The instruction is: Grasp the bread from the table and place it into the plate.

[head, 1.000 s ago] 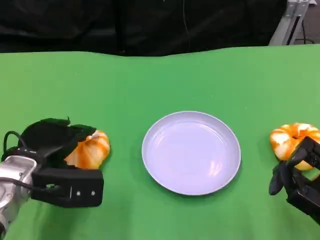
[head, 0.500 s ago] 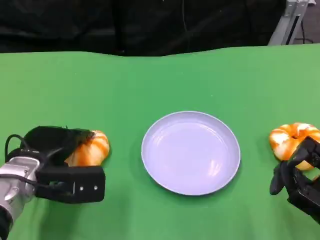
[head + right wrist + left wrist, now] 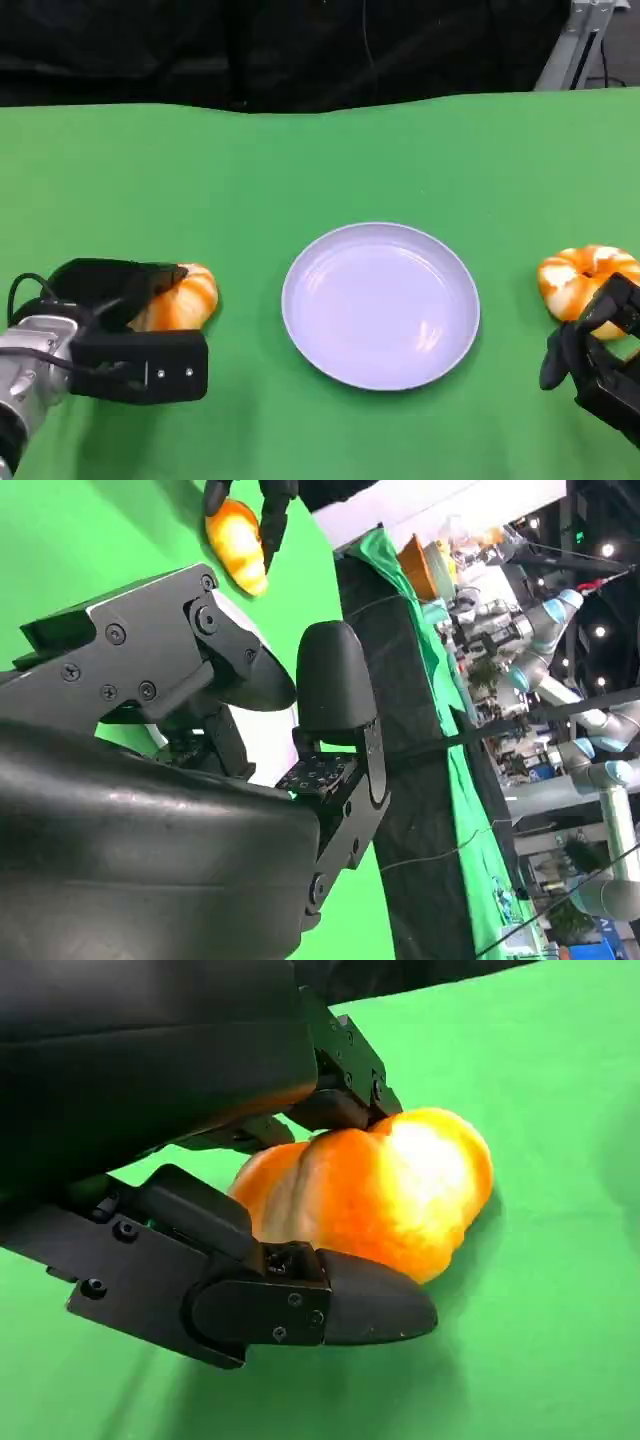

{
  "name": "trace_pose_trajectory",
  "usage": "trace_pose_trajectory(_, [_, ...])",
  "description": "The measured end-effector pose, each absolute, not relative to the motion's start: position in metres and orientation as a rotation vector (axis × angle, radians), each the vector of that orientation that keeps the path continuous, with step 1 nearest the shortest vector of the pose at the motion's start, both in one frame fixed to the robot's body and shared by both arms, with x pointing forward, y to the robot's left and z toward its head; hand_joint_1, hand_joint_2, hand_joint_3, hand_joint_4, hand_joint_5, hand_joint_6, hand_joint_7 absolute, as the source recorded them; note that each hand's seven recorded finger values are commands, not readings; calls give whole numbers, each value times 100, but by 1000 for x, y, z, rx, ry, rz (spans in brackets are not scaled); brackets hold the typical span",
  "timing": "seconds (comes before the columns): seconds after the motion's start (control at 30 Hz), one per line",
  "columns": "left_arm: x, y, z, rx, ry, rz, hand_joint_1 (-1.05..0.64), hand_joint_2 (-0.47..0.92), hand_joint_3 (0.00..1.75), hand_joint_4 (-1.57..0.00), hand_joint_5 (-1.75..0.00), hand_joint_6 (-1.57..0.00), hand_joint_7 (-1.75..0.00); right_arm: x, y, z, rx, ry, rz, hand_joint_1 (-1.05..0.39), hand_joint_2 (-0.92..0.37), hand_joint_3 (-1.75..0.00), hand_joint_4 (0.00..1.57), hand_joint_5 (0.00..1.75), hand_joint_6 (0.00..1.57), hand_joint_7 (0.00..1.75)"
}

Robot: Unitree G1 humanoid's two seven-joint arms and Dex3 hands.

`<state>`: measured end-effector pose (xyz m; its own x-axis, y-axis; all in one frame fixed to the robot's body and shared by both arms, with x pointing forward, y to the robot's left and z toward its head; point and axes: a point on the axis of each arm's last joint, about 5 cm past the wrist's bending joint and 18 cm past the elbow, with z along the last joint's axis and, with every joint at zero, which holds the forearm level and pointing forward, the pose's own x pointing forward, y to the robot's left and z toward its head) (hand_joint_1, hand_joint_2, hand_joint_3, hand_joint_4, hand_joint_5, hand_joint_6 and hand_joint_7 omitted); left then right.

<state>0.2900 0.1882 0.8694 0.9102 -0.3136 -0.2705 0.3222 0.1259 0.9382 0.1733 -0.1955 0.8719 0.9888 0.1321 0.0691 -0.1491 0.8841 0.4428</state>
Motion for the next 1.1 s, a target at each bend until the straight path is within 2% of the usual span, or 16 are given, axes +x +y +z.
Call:
trace_pose_trajectory(0.07, [291, 188, 871, 1344, 19, -462, -58, 92, 35, -75, -8, -77, -6, 174, -196, 872, 463, -37, 146, -8, -63, -109, 79, 175, 71, 156])
trace_pose_trajectory(0.1, [292, 188, 871, 1332, 22, -461, -41, 92, 37, -86, -13, -84, -8, 174, -196, 871, 462, -38, 146, -8, -63, -109, 79, 175, 71, 156])
trace_pose_trajectory(0.2, [292, 189, 872, 1280, 19, -452, -20, 92, 38, -100, -21, -97, -12, 174, -196, 871, 462, -41, 147, -9, -62, -108, 79, 175, 71, 156])
trace_pose_trajectory(0.23, [292, 189, 872, 1263, 15, -449, -14, 92, 35, -91, -57, -103, -22, 174, -196, 871, 462, -41, 146, -9, -62, -108, 79, 175, 71, 156])
trace_pose_trajectory(0.27, [292, 189, 872, 1239, 13, -443, -12, 92, 34, -83, -80, -103, -29, 174, -196, 871, 462, -42, 146, -8, -62, -108, 79, 175, 71, 156])
trace_pose_trajectory(0.3, [292, 190, 872, 1218, 13, -435, -9, 92, 34, -78, -112, -98, -56, 174, -196, 871, 462, -42, 146, -8, -62, -108, 79, 175, 71, 156])
trace_pose_trajectory(0.33, [292, 190, 873, 1206, 9, -431, -7, 92, 37, -73, -149, -81, -112, 174, -196, 871, 462, -43, 146, -8, -62, -108, 79, 175, 71, 155])
trace_pose_trajectory(0.37, [292, 190, 873, 1197, 0, -420, -7, 92, 41, -73, -161, -71, -141, 174, -196, 871, 462, -43, 146, -8, -62, -108, 79, 175, 72, 155])
trace_pose_trajectory(0.4, [292, 190, 873, 1191, -15, -403, -7, 91, 42, -74, -168, -66, -156, 174, -196, 871, 462, -43, 146, -8, -62, -108, 79, 175, 72, 155])
trace_pose_trajectory(0.43, [292, 189, 873, 1187, -32, -389, -6, 91, 44, -71, -172, -58, -167, 174, -196, 871, 462, -43, 146, -8, -62, -109, 79, 175, 72, 155])
trace_pose_trajectory(0.53, [289, 186, 870, 1177, -77, -347, -6, 90, 47, -66, -174, -51, -174, 174, -196, 871, 462, -42, 146, -8, -62, -109, 78, 175, 72, 155])
trace_pose_trajectory(0.77, [288, 182, 870, 1168, -146, -302, -7, 87, 53, -63, -175, -53, -175, 174, -196, 871, 461, -42, 142, -8, -64, -109, 78, 175, 71, 156])
trace_pose_trajectory(1.03, [291, 175, 879, 1146, -238, -292, -10, 83, 54, -62, -175, -55, -175, 174, -196, 871, 461, -42, 142, -8, -64, -108, 79, 175, 71, 156])
trace_pose_trajectory(1.1, [292, 174, 883, 1140, -268, -289, -9, 83, 54, -63, -175, -59, -168, 174, -196, 871, 461, -42, 142, -8, -63, -108, 79, 175, 71, 156])
